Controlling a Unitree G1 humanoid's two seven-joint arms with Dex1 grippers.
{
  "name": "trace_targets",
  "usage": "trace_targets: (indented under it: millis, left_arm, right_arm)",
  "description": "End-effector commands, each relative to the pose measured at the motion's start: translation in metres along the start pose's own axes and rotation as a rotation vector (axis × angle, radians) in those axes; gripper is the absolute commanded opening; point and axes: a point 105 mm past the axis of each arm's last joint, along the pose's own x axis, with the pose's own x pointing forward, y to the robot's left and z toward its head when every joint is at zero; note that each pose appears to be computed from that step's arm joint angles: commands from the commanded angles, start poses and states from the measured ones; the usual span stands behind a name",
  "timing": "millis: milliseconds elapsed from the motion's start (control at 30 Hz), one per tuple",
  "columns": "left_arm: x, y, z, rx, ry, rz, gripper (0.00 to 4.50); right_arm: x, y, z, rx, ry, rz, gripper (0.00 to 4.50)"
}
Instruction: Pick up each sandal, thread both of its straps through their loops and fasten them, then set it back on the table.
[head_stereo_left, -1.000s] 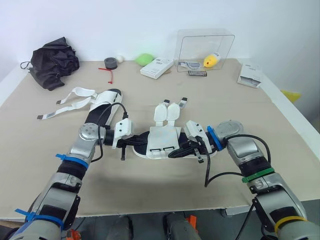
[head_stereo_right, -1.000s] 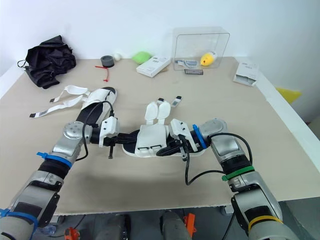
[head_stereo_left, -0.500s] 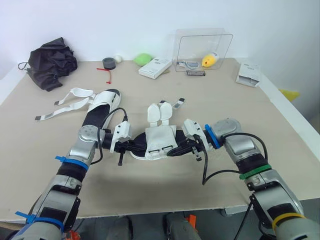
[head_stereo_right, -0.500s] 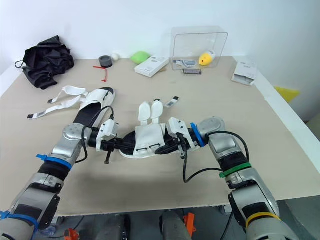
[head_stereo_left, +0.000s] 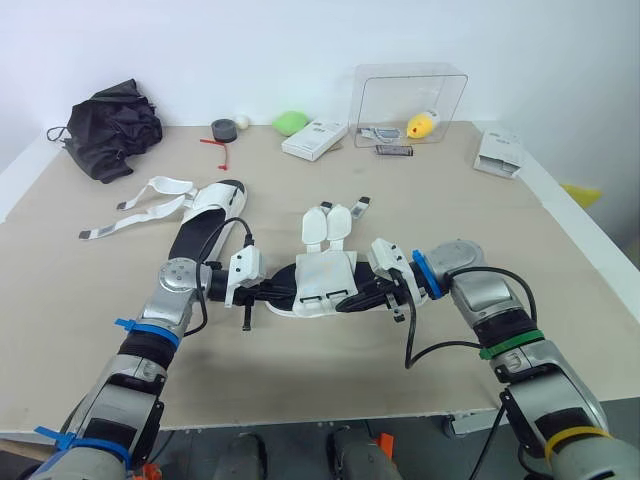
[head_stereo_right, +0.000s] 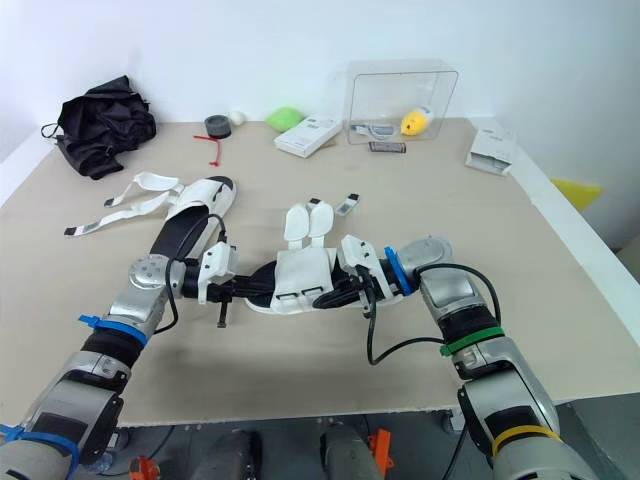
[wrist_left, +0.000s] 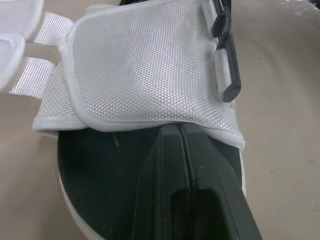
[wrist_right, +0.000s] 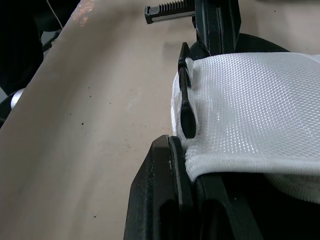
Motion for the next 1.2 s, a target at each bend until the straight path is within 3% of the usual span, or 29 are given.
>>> trace_targets:
  millis: [33,133,300,367,500,733,967,1200]
  left_arm:
    - [0.003,-0.015,-0.026,-0.048,0.096,-0.041,0.03]
    - [0.003,-0.015,-0.028,-0.035,0.115,-0.05,0.03]
    - [0.004,-0.014,-0.029,-0.028,0.124,-0.049,0.0]
    - [0.005,-0.013,-0.028,-0.026,0.122,-0.048,0.0]
    - [0.009,-0.012,-0.024,-0.027,0.096,-0.043,0.0]
    - [0.014,-0.01,-0.007,-0.093,-0.052,-0.013,0.0]
    - [0.013,-0.013,-0.013,-0.072,-0.019,-0.032,0.0]
    - [0.01,-0.013,-0.013,-0.052,-0.008,-0.037,0.0]
  right_arm:
    - [-0.001,0.007,-0.013,0.046,0.028,0.009,0.0]
    - [-0.004,0.007,-0.014,0.08,0.023,-0.002,0.0]
    - [-0.022,0.0,-0.023,0.114,0.051,-0.069,1.53]
    - [-0.035,-0.004,-0.022,0.121,0.049,-0.108,2.54]
    - [-0.065,-0.007,-0.008,0.122,-0.009,-0.173,3.88]
    - [-0.089,-0.044,0.028,0.284,-0.198,-0.344,3.88]
    - [-0.067,-0.077,0.014,0.577,-0.151,-0.433,3.88]
    - [-0.045,-0.084,0.024,0.61,-0.189,-0.374,3.88]
